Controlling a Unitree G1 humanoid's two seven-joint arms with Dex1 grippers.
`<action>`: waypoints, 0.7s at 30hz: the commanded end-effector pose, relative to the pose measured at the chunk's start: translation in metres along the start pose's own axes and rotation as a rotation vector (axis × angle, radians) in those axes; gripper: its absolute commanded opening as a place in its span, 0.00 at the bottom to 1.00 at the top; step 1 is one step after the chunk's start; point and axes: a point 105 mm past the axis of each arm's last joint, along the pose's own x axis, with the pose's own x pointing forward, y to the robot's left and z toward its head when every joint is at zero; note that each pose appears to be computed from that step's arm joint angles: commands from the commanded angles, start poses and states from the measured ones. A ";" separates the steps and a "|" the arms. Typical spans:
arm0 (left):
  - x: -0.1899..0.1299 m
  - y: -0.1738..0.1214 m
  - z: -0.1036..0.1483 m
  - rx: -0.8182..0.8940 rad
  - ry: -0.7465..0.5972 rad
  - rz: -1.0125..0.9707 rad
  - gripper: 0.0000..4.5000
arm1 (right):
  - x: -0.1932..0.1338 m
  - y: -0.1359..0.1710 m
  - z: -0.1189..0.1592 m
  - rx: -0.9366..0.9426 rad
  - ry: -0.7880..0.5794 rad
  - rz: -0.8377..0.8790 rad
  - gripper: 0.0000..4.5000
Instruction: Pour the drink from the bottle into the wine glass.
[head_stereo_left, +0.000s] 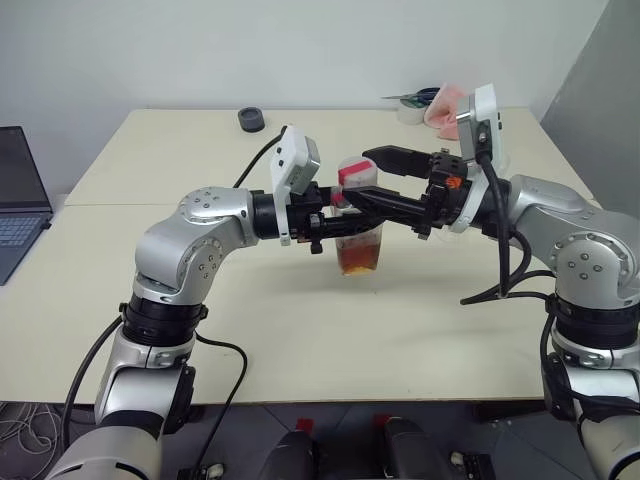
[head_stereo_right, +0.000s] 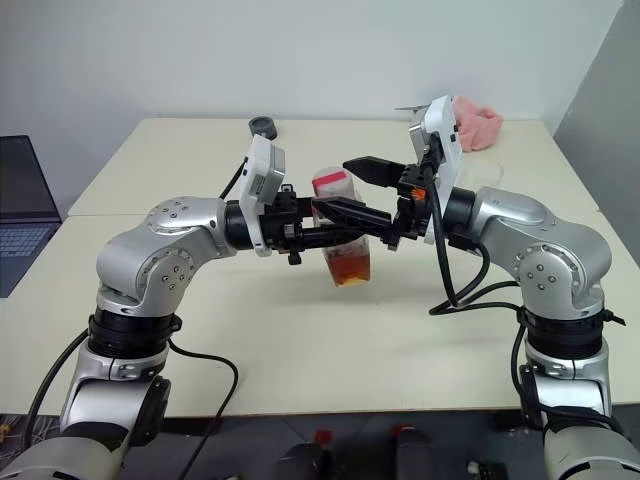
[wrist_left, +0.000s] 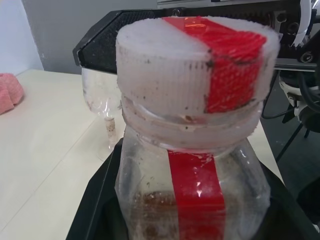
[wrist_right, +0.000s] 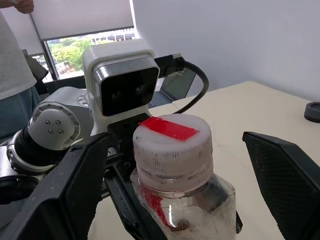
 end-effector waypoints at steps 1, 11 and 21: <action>0.001 -0.009 0.012 0.040 -0.032 -0.032 0.42 | 0.001 0.010 0.016 -0.053 -0.040 0.036 0.81; 0.002 -0.009 0.011 0.035 -0.031 -0.033 0.42 | 0.001 0.010 0.024 -0.065 -0.069 0.031 0.40; 0.001 -0.010 0.010 0.031 -0.029 -0.031 0.42 | -0.003 -0.001 0.046 -0.089 -0.129 -0.025 0.40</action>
